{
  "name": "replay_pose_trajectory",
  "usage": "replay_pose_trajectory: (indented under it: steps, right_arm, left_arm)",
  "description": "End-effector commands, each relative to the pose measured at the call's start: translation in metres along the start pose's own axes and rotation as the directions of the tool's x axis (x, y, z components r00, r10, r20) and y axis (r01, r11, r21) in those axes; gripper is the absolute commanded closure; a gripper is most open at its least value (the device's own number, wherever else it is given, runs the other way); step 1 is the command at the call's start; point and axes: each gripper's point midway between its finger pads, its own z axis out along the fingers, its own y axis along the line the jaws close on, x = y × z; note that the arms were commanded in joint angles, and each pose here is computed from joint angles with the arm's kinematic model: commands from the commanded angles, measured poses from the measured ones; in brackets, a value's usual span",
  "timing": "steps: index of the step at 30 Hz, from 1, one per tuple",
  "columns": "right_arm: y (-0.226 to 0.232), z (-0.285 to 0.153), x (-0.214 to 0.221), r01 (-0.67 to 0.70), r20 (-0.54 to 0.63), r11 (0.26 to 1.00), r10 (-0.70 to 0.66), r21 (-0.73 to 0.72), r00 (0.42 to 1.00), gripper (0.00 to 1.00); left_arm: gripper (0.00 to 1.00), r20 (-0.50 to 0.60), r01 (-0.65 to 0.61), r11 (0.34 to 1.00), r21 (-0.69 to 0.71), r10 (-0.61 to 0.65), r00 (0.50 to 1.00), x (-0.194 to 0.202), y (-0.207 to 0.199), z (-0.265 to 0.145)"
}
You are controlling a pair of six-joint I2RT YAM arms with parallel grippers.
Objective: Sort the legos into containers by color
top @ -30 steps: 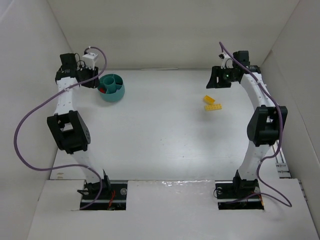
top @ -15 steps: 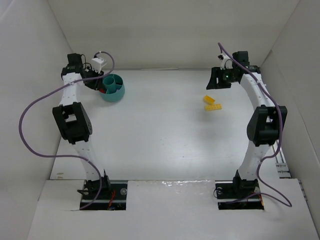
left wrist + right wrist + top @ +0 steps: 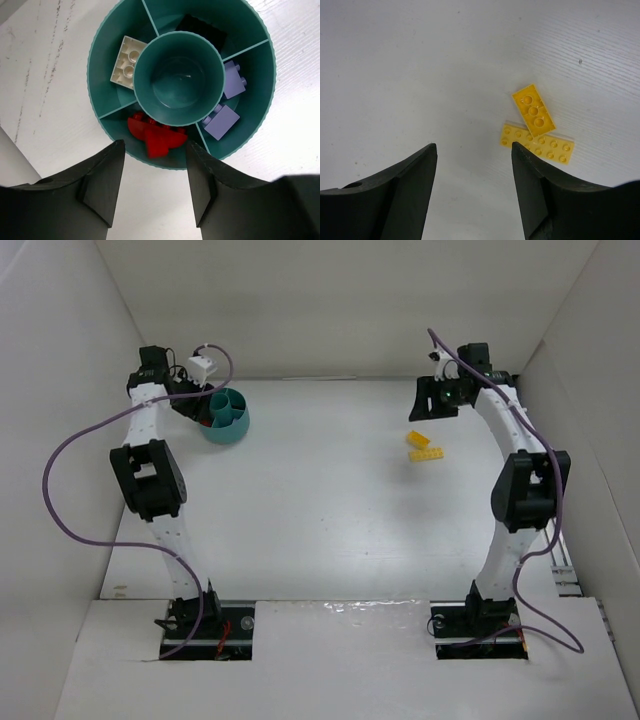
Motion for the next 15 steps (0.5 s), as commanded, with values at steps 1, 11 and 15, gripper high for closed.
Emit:
replay_pose_trajectory:
  steps: [1, 11, 15]
  right_arm:
    - [-0.002, 0.004, -0.011, 0.039, 0.016, 0.999, -0.039, 0.030, 0.999, 0.33]
    - [-0.004, 0.034, 0.003, 0.175, -0.075, 0.970, -0.164, 0.171, 0.984, 0.32]
    - [-0.015, 0.054, 0.018, 0.195, -0.169, 0.957, -0.160, 0.215, 0.973, 0.30]
  left_arm:
    - [0.51, 0.029, -0.041, 0.999, -0.009, 0.041, 0.999, -0.016, 0.000, -0.011]
    - [0.49, 0.323, -0.041, 0.998, -0.051, 0.055, 0.945, -0.088, -0.001, -0.085]
    - [0.45, 0.428, -0.090, 0.994, -0.058, 0.106, 0.897, -0.131, -0.030, -0.116]
